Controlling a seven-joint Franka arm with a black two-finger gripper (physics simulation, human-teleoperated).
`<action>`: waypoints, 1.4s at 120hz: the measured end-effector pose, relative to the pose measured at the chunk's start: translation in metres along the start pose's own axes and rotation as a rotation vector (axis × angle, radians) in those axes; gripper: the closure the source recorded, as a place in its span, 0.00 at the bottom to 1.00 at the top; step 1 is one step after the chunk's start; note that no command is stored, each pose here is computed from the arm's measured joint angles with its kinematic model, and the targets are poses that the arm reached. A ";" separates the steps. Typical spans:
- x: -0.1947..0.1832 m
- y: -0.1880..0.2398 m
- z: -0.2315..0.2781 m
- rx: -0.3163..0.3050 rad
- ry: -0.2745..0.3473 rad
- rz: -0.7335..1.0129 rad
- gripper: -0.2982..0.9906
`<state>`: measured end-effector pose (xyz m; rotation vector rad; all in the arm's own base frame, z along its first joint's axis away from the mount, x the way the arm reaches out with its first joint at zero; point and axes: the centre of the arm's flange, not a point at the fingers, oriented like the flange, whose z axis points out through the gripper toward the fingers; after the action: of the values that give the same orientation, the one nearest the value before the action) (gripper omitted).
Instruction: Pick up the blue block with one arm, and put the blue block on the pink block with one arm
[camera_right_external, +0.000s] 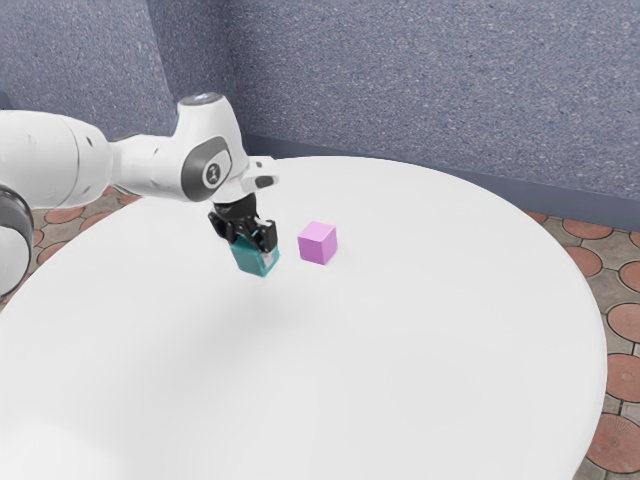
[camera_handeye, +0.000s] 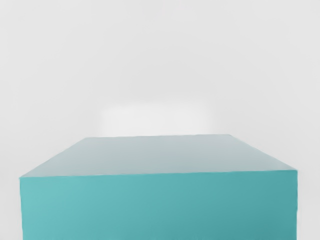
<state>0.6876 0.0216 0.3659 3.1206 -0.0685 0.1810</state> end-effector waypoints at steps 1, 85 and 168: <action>0.005 0.000 -0.001 0.002 0.006 0.000 0.48; 0.120 -0.002 0.033 -0.040 0.257 -0.013 0.47; 0.119 0.010 0.052 -0.063 0.193 0.008 0.39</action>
<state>0.8110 0.0054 0.3279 3.0225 -0.0825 0.4691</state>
